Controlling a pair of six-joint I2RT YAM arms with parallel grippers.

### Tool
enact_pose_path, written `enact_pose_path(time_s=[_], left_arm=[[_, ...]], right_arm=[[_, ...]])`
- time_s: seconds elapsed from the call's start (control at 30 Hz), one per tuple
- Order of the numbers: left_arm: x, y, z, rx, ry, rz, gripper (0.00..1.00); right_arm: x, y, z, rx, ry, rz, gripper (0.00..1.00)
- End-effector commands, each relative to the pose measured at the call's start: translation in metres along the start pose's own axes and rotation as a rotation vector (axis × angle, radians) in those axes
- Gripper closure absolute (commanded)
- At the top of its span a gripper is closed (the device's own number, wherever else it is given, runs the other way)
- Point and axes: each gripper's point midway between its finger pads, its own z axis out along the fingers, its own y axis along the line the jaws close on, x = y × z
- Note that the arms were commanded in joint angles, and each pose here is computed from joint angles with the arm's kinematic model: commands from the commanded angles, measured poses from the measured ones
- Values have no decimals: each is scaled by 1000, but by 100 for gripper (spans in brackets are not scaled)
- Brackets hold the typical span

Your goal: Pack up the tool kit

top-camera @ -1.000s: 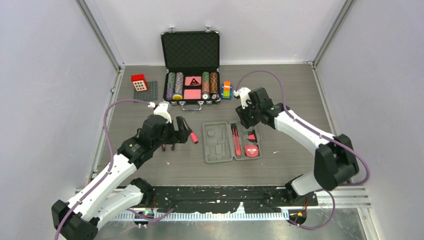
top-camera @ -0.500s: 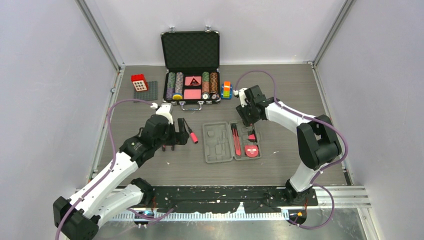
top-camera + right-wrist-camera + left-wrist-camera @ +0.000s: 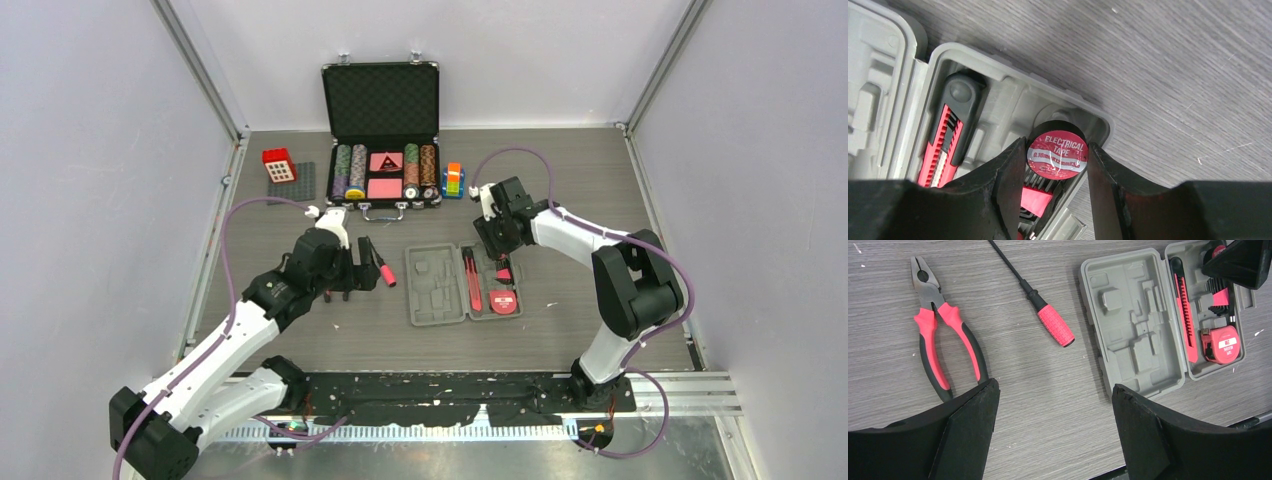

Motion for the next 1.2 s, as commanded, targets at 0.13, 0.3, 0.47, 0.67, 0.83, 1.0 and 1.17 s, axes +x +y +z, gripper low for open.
enact_pose_path(time_s=[0.13,0.3,0.47,0.67,0.83,1.0,1.17], left_arm=[[-8,-8,0,29,-13,10,17],[-7,-6,0,23,-12,11,17],[-7,-6,1,21,-9,12,17],[-6,-7,1,27,-4,10,17],[-8,-9,-1,33,-8,10,17],[-7,-20,3,67,15,3,17],[2,-43,16,103,85,16,20]], right_arm=[[-9,-1,-5,6,-44,8,53],[-13,-11,-3,62,-59,16,49],[-17,-14,-6,79,-78,19,43],[-13,-10,-3,55,-65,18,42],[-35,-7,-29,36,-151,38,39],[-59,-9,-67,45,-260,72,38],[-53,-15,-76,75,-256,151,46]])
